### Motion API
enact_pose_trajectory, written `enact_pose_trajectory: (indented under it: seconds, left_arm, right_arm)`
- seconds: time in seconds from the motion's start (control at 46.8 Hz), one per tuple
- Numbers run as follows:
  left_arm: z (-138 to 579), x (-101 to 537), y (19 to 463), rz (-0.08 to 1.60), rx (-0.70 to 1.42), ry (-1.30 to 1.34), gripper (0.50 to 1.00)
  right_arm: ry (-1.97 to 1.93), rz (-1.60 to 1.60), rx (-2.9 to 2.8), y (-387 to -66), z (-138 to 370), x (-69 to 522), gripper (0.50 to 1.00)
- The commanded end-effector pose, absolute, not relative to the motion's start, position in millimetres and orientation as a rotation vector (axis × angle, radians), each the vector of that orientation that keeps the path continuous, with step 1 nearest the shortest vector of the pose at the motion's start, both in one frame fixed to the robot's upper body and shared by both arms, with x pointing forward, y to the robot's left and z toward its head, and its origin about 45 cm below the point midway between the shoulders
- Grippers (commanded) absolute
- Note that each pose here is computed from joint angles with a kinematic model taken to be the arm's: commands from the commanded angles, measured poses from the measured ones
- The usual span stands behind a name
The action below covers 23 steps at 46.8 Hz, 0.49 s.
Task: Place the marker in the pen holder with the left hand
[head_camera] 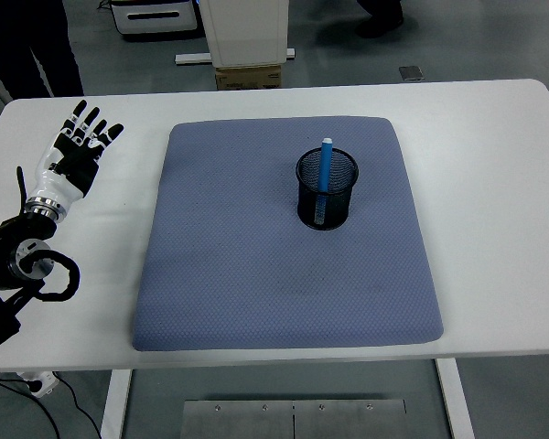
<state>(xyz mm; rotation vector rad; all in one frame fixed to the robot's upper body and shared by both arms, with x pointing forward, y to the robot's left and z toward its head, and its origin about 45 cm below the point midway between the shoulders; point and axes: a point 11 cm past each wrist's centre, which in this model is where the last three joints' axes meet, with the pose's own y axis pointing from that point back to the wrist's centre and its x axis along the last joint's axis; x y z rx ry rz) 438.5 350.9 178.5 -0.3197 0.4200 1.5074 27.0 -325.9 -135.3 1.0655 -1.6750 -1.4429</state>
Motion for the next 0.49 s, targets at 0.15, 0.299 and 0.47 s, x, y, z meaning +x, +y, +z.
enact_pose_trajectory:
  seconds: [0.15,0.299,0.47]
  left_arm:
    - [174.3,436.0,351.0,1.511,-0.316,0.428,1.0]
    - [173.5,435.9,349.3,1.508,-0.315,0.431,1.0]
    - [173.0,436.2,347.1,1.505,-0.317,0.433,1.0]
  right_arm:
    - [-1.673,-1.448,1.055,-326.5,-135.5,24.4,1.0]
    - [-1.671,-1.445,1.057,-326.8,-135.5,24.3,1.0]
    - [-1.67,-1.437,1.062,-327.0,-135.4,25.3,1.0]
